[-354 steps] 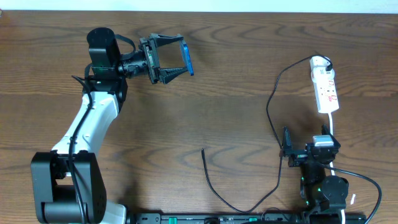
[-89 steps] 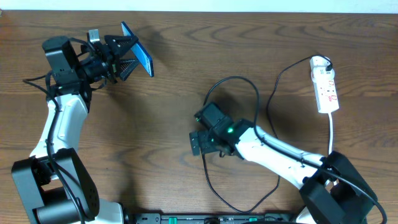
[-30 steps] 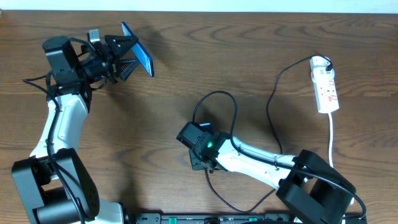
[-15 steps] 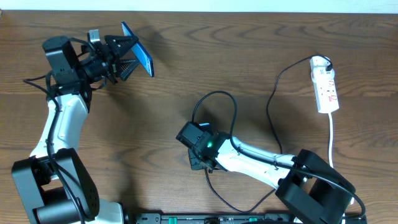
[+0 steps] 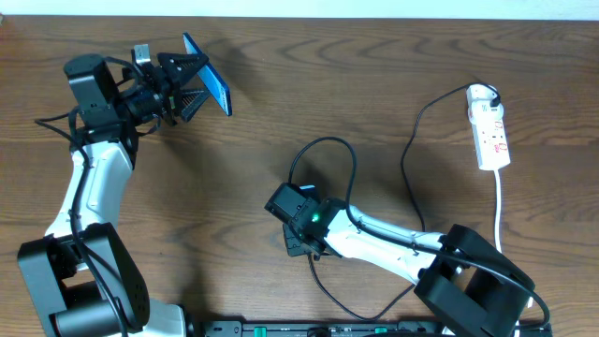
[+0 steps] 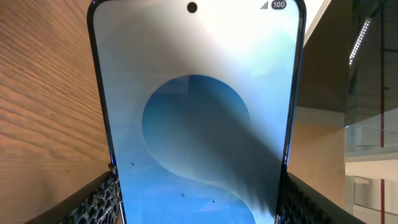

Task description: Plug charger to phone and switch on socket

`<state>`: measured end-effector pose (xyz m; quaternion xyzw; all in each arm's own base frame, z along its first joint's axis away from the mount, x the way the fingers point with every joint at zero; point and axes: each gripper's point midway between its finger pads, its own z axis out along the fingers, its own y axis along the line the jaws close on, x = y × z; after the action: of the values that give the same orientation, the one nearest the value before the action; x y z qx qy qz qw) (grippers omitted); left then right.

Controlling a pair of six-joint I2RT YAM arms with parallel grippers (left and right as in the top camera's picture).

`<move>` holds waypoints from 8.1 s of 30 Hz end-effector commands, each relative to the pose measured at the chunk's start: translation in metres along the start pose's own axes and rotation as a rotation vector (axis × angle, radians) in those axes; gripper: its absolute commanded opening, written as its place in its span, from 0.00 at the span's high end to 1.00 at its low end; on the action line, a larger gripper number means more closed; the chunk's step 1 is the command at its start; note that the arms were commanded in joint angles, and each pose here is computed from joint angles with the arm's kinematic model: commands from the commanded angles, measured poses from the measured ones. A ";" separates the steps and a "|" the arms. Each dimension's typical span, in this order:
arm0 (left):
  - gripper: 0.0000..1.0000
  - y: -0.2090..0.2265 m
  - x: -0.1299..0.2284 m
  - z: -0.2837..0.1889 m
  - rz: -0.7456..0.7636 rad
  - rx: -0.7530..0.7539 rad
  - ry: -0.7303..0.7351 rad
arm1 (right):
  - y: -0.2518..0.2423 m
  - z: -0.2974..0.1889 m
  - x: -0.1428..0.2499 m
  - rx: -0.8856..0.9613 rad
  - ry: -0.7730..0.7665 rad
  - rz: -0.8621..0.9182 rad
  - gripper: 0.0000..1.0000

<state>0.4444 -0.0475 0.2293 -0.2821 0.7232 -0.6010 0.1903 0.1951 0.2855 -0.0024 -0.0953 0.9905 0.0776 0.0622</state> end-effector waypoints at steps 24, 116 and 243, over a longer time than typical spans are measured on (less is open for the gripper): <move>0.93 -0.009 0.003 -0.004 0.023 0.019 0.011 | -0.045 -0.039 -0.129 -0.246 -0.104 0.189 0.99; 0.93 0.008 0.026 0.036 0.164 -0.086 0.007 | -0.136 -0.098 -0.237 -0.460 -0.492 0.024 0.99; 0.93 0.021 -0.013 0.032 -0.095 -0.160 -0.247 | 0.021 -0.144 -0.257 -0.830 -0.790 -0.432 0.01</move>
<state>0.4691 -0.0583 0.1931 -0.4033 0.7290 -0.5087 0.2169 0.4338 0.3142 0.1635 -0.2600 0.7534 0.4568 0.3952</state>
